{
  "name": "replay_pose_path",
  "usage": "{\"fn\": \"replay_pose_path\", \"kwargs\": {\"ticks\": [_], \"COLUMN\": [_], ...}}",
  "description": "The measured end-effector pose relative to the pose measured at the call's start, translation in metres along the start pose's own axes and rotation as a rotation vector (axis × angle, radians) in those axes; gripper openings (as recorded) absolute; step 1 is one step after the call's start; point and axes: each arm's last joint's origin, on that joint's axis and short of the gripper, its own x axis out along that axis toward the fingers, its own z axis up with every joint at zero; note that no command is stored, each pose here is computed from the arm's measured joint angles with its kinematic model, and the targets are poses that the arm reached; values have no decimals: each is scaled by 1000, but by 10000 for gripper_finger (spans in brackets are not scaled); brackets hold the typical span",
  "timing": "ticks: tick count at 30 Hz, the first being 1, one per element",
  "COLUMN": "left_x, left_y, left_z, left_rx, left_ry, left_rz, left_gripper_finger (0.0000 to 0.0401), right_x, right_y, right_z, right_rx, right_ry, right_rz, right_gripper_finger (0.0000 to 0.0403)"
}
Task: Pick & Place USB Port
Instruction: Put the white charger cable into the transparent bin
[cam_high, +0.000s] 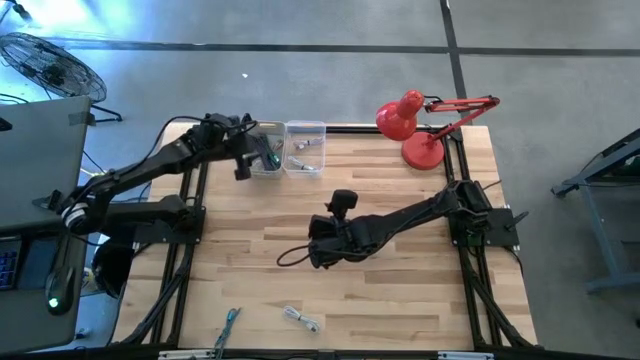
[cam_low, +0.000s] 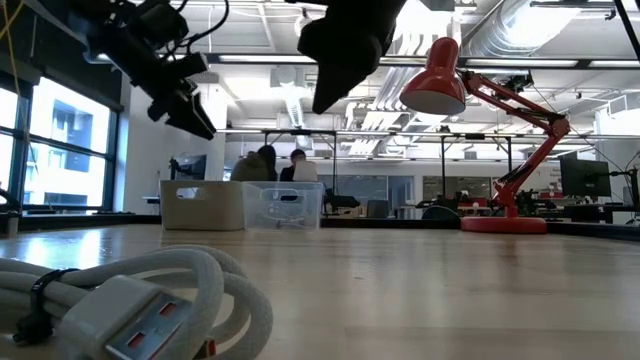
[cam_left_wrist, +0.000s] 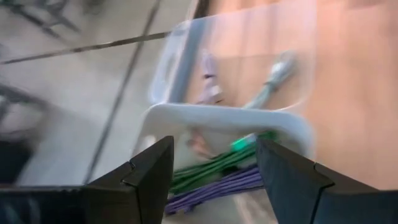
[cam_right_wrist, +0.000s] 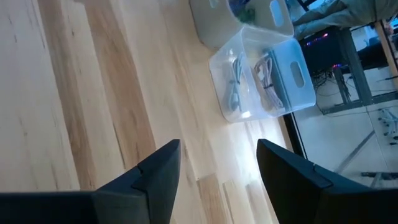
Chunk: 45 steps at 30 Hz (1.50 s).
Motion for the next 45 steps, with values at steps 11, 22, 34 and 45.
{"fn": "replay_pose_path", "kwargs": {"ticks": [11, 22, 34, 45], "left_x": [-37, -84, -123, -135], "left_y": [-29, -40, -53, -78], "left_z": [-6, -13, -23, -54], "left_rx": [-33, -31, -50, -114], "left_ry": [-240, -326, -449, -502], "left_rz": [-639, -670, -629, -619], "left_gripper_finger": [221, 221, 221, 221], "right_x": [-14, -39, -52, -71], "right_y": [16, 44, 56, 79], "right_z": [-18, -10, 16, 10], "right_rx": [-135, -127, 220, 340], "right_ry": [201, 105, -38, -49], "right_rz": [392, 734, 934, 911], "right_gripper_finger": [204, 204, 204, 204]}}
